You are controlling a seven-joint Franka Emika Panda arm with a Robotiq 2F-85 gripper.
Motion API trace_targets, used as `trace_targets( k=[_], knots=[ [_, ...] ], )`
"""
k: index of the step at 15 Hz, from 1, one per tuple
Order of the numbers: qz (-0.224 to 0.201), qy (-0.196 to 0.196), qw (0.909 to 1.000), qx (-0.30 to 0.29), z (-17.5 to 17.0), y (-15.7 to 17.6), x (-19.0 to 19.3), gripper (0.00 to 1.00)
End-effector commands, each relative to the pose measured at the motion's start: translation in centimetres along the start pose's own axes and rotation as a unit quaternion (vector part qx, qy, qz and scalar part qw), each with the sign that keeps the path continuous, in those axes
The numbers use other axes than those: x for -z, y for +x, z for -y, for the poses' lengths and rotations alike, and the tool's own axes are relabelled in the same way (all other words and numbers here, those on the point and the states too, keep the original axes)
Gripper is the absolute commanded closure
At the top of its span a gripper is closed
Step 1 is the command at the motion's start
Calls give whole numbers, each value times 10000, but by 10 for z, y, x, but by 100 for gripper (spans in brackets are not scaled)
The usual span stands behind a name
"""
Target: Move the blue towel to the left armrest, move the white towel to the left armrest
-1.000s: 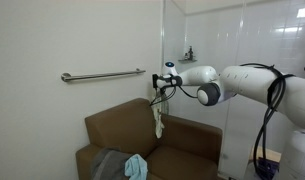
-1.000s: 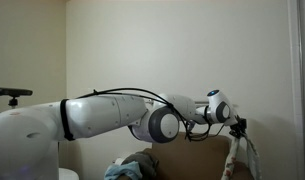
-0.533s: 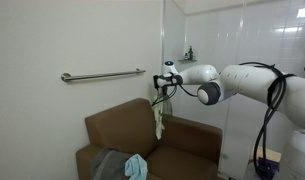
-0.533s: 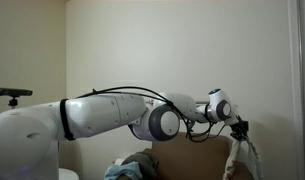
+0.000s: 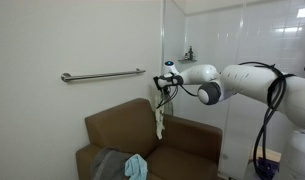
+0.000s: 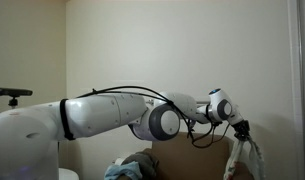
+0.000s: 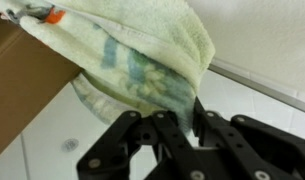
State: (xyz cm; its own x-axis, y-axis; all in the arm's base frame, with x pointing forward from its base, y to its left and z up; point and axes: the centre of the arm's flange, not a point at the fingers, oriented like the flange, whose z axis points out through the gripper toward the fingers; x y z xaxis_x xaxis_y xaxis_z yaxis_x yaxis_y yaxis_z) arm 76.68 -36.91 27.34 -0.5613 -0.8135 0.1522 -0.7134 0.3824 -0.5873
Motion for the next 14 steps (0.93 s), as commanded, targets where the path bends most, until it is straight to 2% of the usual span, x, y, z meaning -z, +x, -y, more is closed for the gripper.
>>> trace_targets(
  k=[1, 3, 7, 9, 11, 14],
  knots=[
    [-181, 571, 9979, 249, -42, 28, 56, 96],
    [-170, 1097, 9937, 120, -34, 34, 62, 96],
    [-52, 2238, 9746, -93, -17, 46, 81, 96],
    [-39, 2572, 9662, -146, -11, 54, 91, 96],
    [-101, 2494, 9683, -93, -9, 61, 96, 96],
    [-212, 1801, 9830, 271, -21, 61, 82, 96]
  ],
)
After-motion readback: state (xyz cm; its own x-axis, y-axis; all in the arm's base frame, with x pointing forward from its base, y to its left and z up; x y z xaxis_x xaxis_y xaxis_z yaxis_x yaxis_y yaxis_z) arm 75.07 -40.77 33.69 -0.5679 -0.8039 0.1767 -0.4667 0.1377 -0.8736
